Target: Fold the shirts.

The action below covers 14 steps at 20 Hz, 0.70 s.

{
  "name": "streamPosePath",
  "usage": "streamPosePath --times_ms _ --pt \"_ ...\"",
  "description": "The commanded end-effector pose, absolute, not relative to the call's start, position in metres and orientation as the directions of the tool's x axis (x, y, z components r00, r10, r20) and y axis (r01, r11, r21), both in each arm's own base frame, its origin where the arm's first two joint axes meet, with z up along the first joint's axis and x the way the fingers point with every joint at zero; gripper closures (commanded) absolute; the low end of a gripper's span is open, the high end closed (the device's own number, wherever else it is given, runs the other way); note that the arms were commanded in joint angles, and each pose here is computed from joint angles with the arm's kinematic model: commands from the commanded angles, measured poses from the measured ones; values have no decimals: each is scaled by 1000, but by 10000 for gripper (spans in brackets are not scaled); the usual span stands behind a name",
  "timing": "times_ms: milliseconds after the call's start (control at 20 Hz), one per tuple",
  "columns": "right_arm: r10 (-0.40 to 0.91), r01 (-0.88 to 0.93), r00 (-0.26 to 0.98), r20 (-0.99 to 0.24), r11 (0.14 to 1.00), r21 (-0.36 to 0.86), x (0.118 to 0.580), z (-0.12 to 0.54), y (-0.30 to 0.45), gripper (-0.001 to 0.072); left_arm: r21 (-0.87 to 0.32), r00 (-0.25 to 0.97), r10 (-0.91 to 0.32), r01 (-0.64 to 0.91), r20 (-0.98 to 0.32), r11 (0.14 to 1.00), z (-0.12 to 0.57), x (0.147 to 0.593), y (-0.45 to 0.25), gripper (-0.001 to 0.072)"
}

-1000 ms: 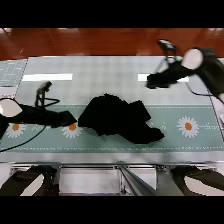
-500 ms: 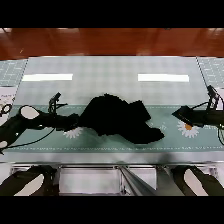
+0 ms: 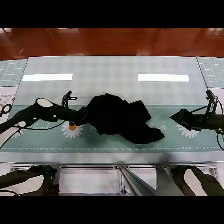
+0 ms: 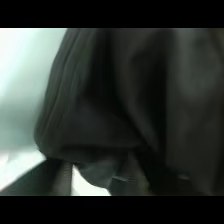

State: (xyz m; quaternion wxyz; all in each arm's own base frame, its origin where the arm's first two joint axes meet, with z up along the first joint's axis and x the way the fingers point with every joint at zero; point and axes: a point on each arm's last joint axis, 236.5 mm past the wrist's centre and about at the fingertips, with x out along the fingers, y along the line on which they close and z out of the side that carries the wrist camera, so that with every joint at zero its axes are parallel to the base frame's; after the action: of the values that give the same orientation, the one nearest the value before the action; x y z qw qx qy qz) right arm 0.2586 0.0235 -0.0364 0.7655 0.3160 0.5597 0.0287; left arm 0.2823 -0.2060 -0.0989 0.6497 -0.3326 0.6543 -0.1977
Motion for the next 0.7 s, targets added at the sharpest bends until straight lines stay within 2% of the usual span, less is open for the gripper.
streamPosePath --times_ms 0,300,550,650 --pt "441 322 257 -860 800 506 226 -55 35 303 -730 67 -727 -65 -683 680 -86 300 -222 685" --pt "540 408 78 -838 750 521 169 -95 65 303 -739 82 -735 -39 -673 672 -77 309 -222 680" --pt "574 383 85 -815 736 558 185 -107 86 303 -739 82 -735 -40 -673 672 -77 309 -222 680" --pt "597 352 121 -793 722 596 205 -111 102 303 -739 82 -735 -40 -673 672 -77 309 -222 680"
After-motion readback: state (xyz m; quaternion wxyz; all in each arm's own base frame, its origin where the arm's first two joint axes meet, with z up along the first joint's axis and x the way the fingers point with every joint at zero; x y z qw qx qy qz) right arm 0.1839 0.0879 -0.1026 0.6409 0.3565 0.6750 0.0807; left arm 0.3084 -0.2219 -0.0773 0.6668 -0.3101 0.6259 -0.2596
